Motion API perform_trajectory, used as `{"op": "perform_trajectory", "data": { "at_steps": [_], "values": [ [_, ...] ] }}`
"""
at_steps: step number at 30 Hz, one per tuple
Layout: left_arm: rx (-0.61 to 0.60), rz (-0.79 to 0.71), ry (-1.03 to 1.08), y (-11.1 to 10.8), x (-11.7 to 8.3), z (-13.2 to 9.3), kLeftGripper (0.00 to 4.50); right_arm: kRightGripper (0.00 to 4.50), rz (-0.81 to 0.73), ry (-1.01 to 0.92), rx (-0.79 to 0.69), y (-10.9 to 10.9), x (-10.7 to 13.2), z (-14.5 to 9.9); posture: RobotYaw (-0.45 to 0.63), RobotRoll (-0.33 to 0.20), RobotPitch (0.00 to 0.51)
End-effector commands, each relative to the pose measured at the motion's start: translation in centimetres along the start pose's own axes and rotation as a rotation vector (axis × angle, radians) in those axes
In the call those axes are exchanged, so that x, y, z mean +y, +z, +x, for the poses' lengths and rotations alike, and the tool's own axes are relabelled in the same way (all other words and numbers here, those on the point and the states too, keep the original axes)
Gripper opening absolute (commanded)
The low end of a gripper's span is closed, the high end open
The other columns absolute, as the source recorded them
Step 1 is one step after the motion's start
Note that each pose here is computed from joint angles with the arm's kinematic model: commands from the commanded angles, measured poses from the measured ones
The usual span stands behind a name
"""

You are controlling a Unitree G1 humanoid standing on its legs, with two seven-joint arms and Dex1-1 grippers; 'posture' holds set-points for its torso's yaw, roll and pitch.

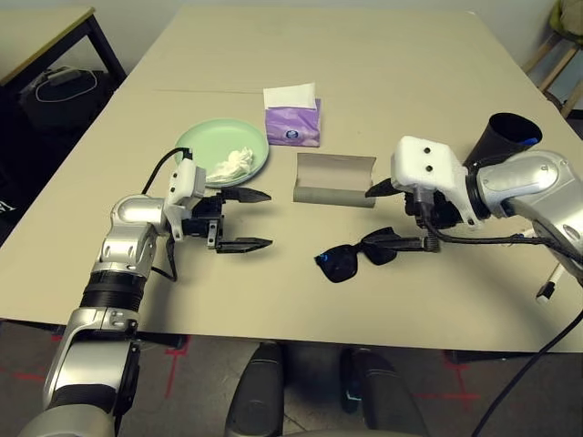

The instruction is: Organize and tidy the items on the table.

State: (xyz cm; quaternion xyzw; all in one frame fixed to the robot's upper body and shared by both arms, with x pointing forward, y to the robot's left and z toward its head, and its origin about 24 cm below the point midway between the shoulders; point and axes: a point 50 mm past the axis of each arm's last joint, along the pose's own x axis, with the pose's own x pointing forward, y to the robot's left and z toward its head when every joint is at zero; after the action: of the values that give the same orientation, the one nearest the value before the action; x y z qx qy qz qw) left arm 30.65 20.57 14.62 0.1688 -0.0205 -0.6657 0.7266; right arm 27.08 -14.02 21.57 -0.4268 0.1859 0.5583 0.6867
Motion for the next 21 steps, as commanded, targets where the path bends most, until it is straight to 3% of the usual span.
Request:
{"op": "perform_trajectory", "data": {
  "at_steps": [1, 12, 21],
  "values": [
    [0.002, 0.024, -0.036, 0.3, 0.0, 0.4, 4.47, 4.50, -0.048, 0.050, 0.088, 0.1, 0.0, 0.8, 0.18, 0.000, 0.176],
    [0.003, 0.022, -0.031, 0.2, -0.4, 0.5, 4.47, 4.50, -0.265, 0.120, 0.180, 2.1, -0.8, 2.6, 0.21, 0.000, 0.186],
    [-0.006, 0.025, -0.023, 0.1, -0.9, 1.0, 4.47, 4.50, -0.407, 0.162, 0.224, 2.5, -0.1, 3.5, 0.23, 0.000, 0.189]
  ]
}}
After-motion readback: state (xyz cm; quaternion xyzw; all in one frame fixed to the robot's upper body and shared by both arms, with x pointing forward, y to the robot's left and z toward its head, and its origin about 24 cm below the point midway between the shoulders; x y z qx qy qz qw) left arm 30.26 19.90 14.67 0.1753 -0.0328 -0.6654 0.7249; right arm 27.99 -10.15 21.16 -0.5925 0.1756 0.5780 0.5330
